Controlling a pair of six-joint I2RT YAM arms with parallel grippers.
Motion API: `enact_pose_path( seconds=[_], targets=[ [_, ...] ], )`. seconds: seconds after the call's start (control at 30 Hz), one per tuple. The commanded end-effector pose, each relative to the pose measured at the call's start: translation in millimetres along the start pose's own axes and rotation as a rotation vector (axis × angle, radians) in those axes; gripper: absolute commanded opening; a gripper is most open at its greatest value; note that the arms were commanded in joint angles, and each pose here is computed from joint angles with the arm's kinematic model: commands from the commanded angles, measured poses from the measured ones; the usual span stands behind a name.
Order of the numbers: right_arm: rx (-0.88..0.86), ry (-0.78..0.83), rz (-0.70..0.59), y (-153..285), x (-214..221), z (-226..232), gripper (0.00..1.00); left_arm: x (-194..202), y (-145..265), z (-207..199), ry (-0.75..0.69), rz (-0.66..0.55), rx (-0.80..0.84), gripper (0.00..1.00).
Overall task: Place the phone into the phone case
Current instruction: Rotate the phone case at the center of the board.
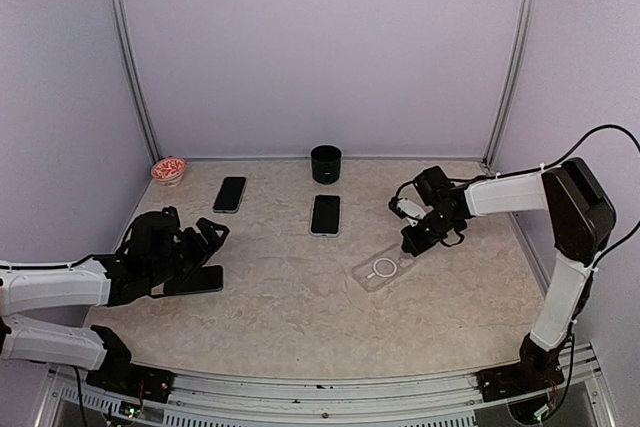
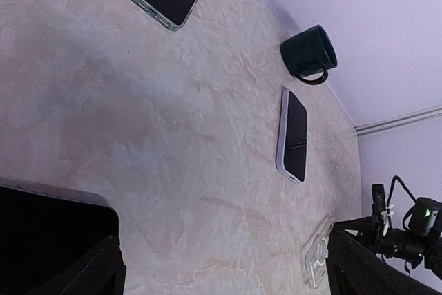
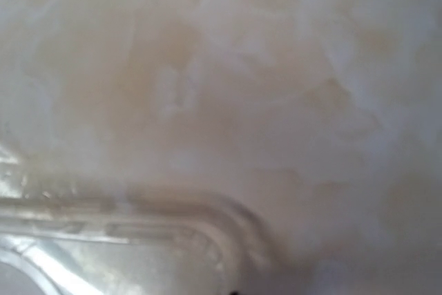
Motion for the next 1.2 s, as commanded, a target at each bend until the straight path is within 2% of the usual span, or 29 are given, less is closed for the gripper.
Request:
enact_pose_path(
  seconds=[0.0,0.3,0.57,0.6,0.8,0.9,1.03,1.17],
  targets=[
    [0.016,-0.116,-0.080,12,-3,1,0.00,-2,2,-2,0.005,-0.020,0.011,0.99],
    [0.168,-0.304,-0.145,11,1,-22,0.00,-4,6,4,0.023,-0.043,-0.019,0.99],
    [0.206,-0.352,-0.155,8,0,-27,0.00,-6,13,21,0.043,-0.067,-0.093,0.99],
    [0.201,-0.347,-0.154,8,0,-26,0.04,-6,14,24,0.047,-0.068,-0.106,0.99],
    [0.178,-0.329,-0.205,24,-5,-22,0.43,-11,21,55,0.091,-0.087,-0.192,0.99],
    [0.171,-0.309,-0.233,35,-12,-20,0.56,-14,27,71,0.101,-0.102,-0.257,0.99],
    [0.135,-0.286,-0.290,54,-22,-13,0.67,-17,35,90,0.115,-0.118,-0.349,0.99],
    [0.026,-0.259,-0.352,72,-34,3,0.89,-20,40,106,0.131,-0.126,-0.429,0.99]
  ],
)
Point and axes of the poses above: each gripper's point midway between its finger pads, its own y axis back along the fingers, its own z axis along the line the jaws close on, x = y × z, the point moved 4 cm from there along y, back along the fingers, and after that the axes turned 11 degrees about -y, right-handed, at the moved point
